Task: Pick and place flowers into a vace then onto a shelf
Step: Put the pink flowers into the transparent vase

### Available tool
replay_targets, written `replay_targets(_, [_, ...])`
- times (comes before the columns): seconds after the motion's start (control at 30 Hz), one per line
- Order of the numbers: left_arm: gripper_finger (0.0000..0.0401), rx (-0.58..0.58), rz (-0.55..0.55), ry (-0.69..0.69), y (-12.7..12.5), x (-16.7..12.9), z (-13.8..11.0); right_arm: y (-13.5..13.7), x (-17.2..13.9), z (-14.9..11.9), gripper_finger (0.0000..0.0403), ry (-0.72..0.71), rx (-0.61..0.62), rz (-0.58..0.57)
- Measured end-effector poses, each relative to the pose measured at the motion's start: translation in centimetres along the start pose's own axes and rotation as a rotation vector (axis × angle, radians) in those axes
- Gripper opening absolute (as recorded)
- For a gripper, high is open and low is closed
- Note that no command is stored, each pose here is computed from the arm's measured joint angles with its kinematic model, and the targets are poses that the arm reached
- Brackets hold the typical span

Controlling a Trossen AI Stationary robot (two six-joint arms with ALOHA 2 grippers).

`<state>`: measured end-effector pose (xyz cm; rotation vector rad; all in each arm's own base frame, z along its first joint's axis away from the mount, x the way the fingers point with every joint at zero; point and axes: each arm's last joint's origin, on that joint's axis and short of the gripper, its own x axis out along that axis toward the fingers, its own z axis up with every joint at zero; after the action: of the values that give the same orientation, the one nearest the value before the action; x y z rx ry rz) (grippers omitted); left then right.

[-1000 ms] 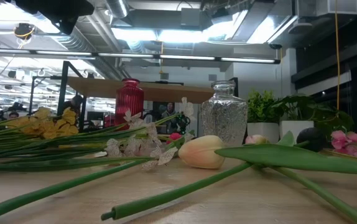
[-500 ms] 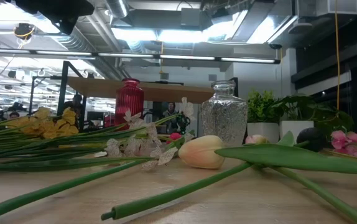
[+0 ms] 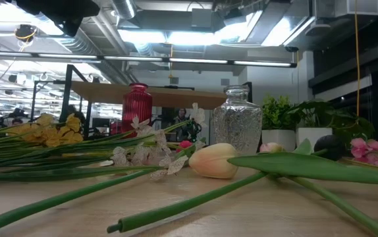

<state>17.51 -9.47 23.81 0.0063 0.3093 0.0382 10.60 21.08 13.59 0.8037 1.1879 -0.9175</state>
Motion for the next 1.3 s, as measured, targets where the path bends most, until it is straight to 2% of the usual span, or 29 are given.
replay_targets(0.8, [0.0003, 0.0, 0.0, 0.0, 0.0, 0.0, 0.0, 0.8, 1.2, 0.3, 0.0176, 0.01, -0.001, -0.057])
replay_targets(1.0, [0.0003, 0.0, 0.001, 0.0, 0.0, 0.0, 0.0, 0.8, 1.2, 0.3, 0.0126, 0.018, 0.001, -0.064])
replay_targets(1.3, [0.0003, 0.0, 0.001, 0.0, 0.0, 0.0, 0.0, 1.3, 0.7, 0.6, 0.0014, 0.04, 0.04, -0.085])
